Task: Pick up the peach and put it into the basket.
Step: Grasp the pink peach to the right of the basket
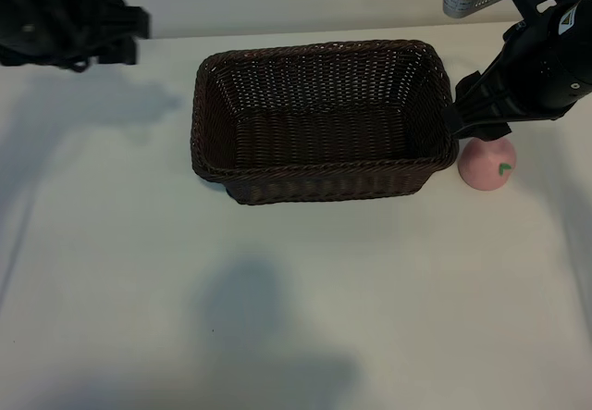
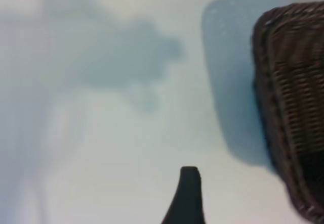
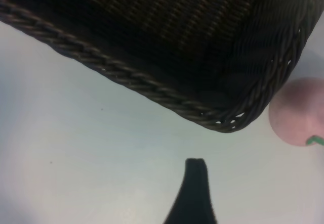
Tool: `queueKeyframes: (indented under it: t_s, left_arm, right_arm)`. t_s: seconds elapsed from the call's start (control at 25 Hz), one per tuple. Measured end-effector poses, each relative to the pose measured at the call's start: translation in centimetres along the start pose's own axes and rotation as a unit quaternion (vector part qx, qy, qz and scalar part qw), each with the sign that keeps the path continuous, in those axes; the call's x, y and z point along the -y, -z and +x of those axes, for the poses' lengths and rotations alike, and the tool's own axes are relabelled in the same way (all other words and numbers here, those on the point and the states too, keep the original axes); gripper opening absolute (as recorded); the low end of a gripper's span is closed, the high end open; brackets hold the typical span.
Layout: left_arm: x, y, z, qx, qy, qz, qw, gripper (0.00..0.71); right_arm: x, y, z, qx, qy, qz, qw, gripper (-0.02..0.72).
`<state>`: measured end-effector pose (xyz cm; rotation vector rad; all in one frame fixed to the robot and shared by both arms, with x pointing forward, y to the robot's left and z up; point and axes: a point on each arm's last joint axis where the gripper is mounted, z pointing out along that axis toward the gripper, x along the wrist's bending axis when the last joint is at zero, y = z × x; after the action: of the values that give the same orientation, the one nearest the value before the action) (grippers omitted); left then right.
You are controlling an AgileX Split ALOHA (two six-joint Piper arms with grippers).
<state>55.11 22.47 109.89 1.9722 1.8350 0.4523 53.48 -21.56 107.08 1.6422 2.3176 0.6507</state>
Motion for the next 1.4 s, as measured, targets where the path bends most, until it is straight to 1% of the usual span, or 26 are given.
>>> queueKeyframes:
  t_s: [0.16,0.24,0.36,0.4,0.48,0.56,0.64,0.72,0.88,1.0,1.12,1.16,1.28,1.4]
  left_arm:
    - [0.6,3.2,1.8,-0.033,-0.007,-0.013,0.999,0.641]
    - [1.2,5.4,2.7,-0.042,-0.011,-0.027,0.999,0.634]
    - [2.4,9.0,3.5,-0.050,-0.028,-0.051,0.997,0.619]
    - [3.1,10.7,3.7,-0.051,-0.038,-0.067,0.996,0.615]
    - [4.5,13.0,3.9,-0.050,-0.047,-0.094,0.993,0.609]
    - [6.4,14.9,4.1,-0.050,-0.048,-0.117,0.991,0.604]
    - [9.1,15.7,4.4,-0.049,-0.046,-0.128,0.989,0.600]
    - [11.9,16.0,4.7,-0.050,-0.039,-0.133,0.989,0.599]
    - [16.6,15.1,5.2,-0.050,-0.030,-0.122,0.991,0.598]
    - [19.4,14.9,5.3,-0.038,-0.020,-0.126,0.991,0.598]
    - [22.0,14.8,5.2,-0.023,-0.020,-0.141,0.990,0.598]
    - [22.9,14.3,5.2,-0.019,-0.023,-0.135,0.990,0.598]
    - [25.3,13.4,5.2,-0.006,-0.022,-0.141,0.990,0.598]
    - [27.3,12.9,5.3,0.001,-0.022,-0.161,0.987,0.598]
  right_arm:
    - [0.0,0.0,0.0,0.000,0.000,0.000,1.000,0.593]
    - [0.0,0.0,0.0,0.000,0.000,0.000,1.000,0.593]
    - [0.0,0.0,0.0,0.000,0.000,0.000,1.000,0.593]
    - [0.0,0.0,0.0,0.000,0.000,0.000,1.000,0.593]
    - [0.0,0.0,0.0,0.000,0.000,0.000,1.000,0.593]
    - [0.0,0.0,0.0,0.000,0.000,0.000,1.000,0.593]
    - [0.0,0.0,0.0,0.000,0.000,0.000,1.000,0.593]
    - [0.0,0.0,0.0,0.000,0.000,0.000,1.000,0.593]
    - [0.0,0.0,0.0,0.000,0.000,0.000,1.000,0.593]
    - [0.0,0.0,0.0,0.000,0.000,0.000,1.000,0.593]
    - [0.0,0.0,0.0,0.000,0.000,0.000,1.000,0.593]
    - [0.0,0.0,0.0,0.000,0.000,0.000,1.000,0.593]
    - [0.0,0.0,0.0,0.000,0.000,0.000,1.000,0.593]
    - [0.0,0.0,0.0,0.000,0.000,0.000,1.000,0.593]
